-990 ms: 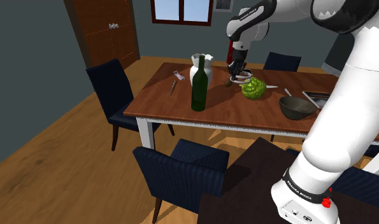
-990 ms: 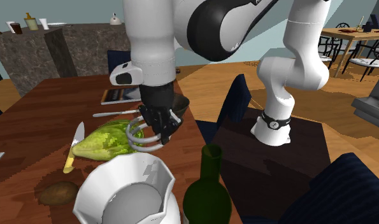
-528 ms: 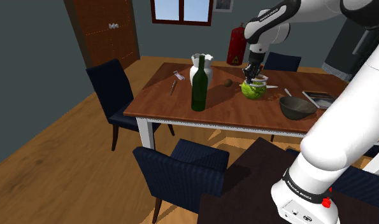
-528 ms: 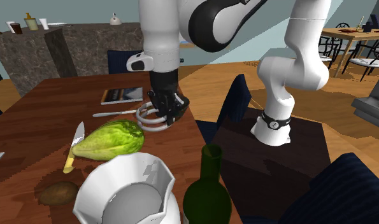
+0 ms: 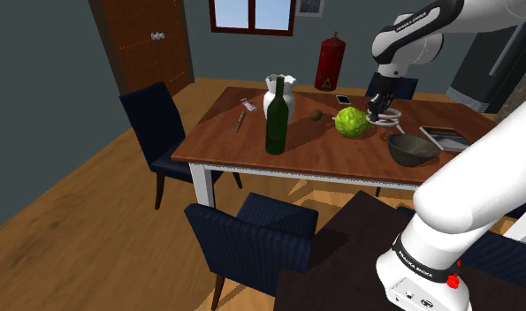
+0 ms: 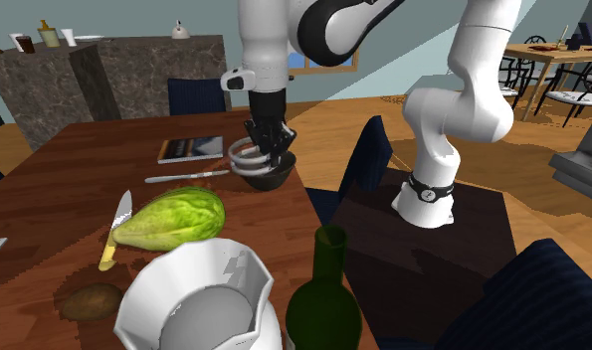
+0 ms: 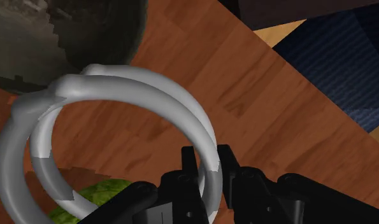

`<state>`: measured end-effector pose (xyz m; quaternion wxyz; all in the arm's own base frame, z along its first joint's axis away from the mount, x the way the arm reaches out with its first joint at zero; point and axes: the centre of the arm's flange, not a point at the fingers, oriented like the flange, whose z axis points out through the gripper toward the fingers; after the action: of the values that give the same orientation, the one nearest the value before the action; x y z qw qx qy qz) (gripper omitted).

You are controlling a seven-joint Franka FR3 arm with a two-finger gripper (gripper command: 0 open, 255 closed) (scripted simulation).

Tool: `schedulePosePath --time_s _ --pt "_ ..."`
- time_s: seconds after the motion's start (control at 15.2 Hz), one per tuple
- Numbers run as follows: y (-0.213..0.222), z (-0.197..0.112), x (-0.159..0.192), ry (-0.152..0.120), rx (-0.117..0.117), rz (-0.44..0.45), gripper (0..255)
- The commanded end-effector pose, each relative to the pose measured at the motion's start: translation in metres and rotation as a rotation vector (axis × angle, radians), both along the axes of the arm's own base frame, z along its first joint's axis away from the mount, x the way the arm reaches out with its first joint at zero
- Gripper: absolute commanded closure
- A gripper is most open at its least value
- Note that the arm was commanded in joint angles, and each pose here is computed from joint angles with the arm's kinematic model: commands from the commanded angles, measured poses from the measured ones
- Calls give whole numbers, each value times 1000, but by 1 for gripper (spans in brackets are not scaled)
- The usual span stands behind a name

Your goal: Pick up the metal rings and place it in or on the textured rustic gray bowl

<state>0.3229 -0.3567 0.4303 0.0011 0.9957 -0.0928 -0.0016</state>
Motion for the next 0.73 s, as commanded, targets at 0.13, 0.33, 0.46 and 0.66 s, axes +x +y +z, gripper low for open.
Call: schedulePosePath --time_s 0.13,0.33,0.46,0.66 --pt "-22 2 -47 0 0 1 255" --pt "-37 3 -83 0 0 1 255" --pt "-48 3 -108 0 0 1 255" --pt "-57 -7 -129 0 0 1 255"
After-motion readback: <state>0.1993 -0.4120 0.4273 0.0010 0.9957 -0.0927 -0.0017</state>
